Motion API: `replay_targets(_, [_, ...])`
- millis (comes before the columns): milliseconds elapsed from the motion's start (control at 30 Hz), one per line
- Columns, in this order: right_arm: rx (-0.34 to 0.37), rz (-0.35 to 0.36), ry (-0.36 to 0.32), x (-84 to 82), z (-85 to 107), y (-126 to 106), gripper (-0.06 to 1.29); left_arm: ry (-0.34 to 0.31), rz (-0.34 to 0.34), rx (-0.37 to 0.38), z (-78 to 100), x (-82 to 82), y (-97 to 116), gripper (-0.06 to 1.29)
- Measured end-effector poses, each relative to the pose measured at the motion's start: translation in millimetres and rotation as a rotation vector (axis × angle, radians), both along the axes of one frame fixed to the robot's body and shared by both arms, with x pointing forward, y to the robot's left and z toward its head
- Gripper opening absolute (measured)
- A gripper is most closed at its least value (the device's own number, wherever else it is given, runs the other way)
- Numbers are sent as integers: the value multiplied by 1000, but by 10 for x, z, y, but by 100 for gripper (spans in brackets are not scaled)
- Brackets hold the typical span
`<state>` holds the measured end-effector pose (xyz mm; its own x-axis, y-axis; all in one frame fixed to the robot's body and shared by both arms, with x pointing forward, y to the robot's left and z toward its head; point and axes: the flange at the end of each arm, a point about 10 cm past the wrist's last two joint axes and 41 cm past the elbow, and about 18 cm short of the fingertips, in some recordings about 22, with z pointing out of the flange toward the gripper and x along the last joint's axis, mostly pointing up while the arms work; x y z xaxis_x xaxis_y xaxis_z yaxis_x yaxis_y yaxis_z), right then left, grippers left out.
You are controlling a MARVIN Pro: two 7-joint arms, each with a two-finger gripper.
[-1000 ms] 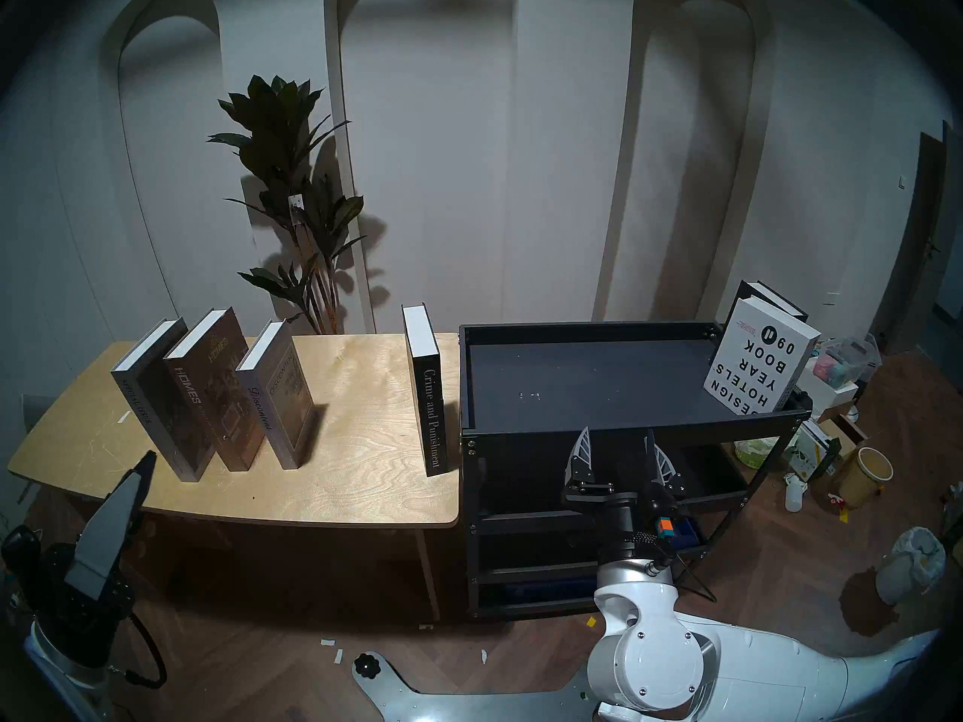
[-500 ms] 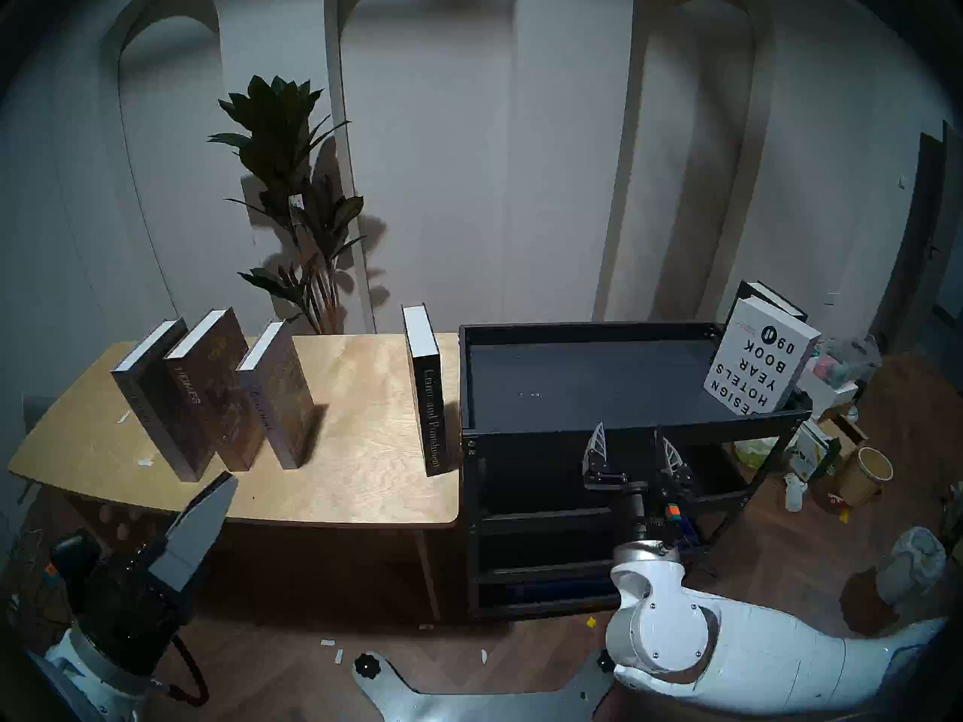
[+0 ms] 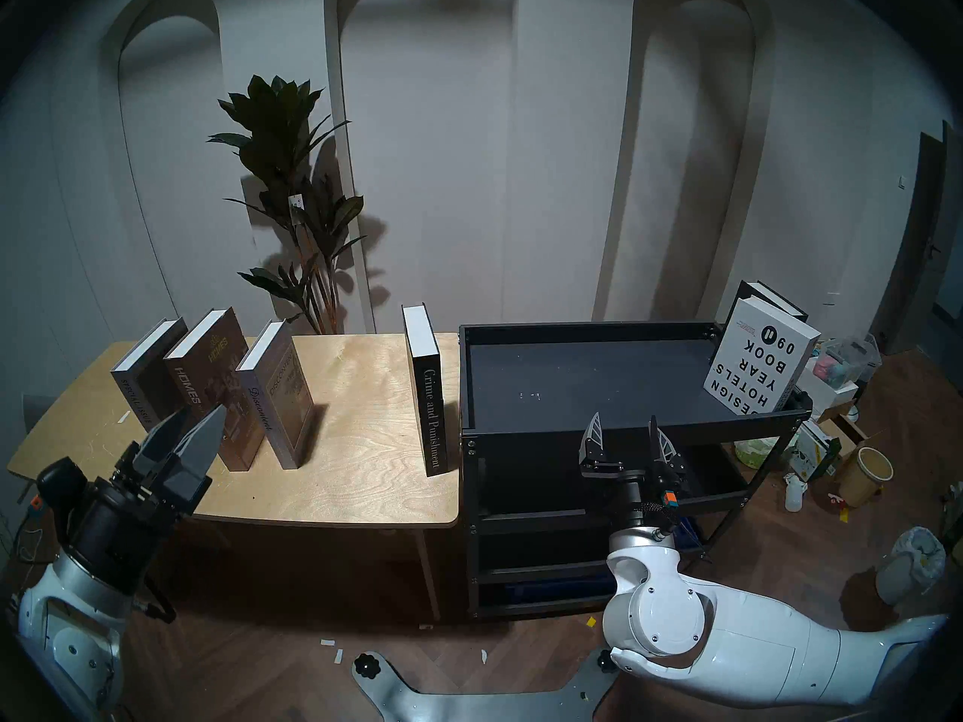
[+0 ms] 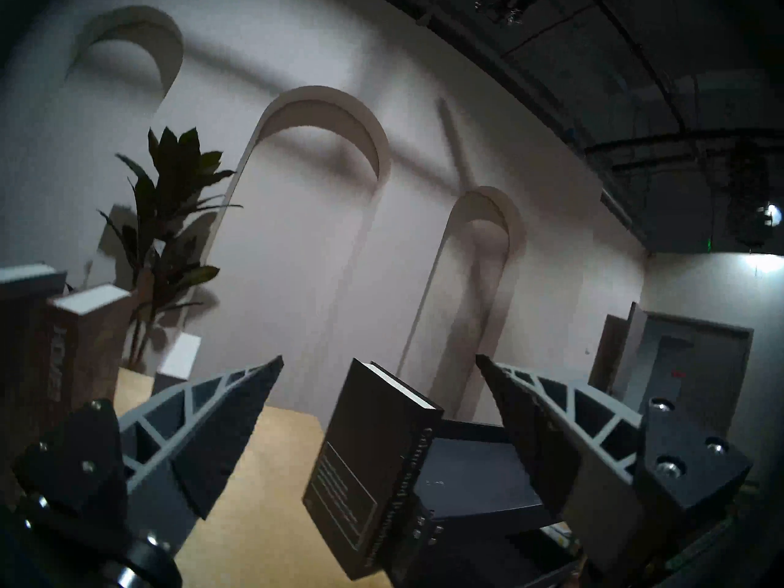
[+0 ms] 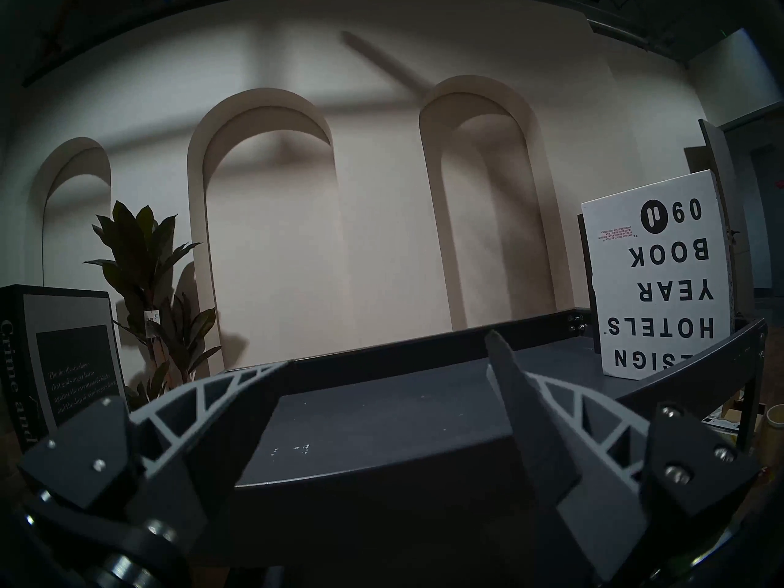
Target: Move the books from the display table onto the shelf, standing them upright with spines facing out and tallest at one end
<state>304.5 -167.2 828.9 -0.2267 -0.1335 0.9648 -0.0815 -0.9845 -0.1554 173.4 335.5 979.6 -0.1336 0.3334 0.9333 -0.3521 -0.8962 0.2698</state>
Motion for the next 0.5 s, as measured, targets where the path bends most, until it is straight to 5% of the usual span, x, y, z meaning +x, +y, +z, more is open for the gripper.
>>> replay_targets(200, [7, 12, -7, 20, 9, 8, 121, -37, 49, 182, 18, 206, 90, 126])
replay_targets(500, [15, 29, -21, 40, 18, 14, 121, -38, 124, 393, -242, 499, 263, 126])
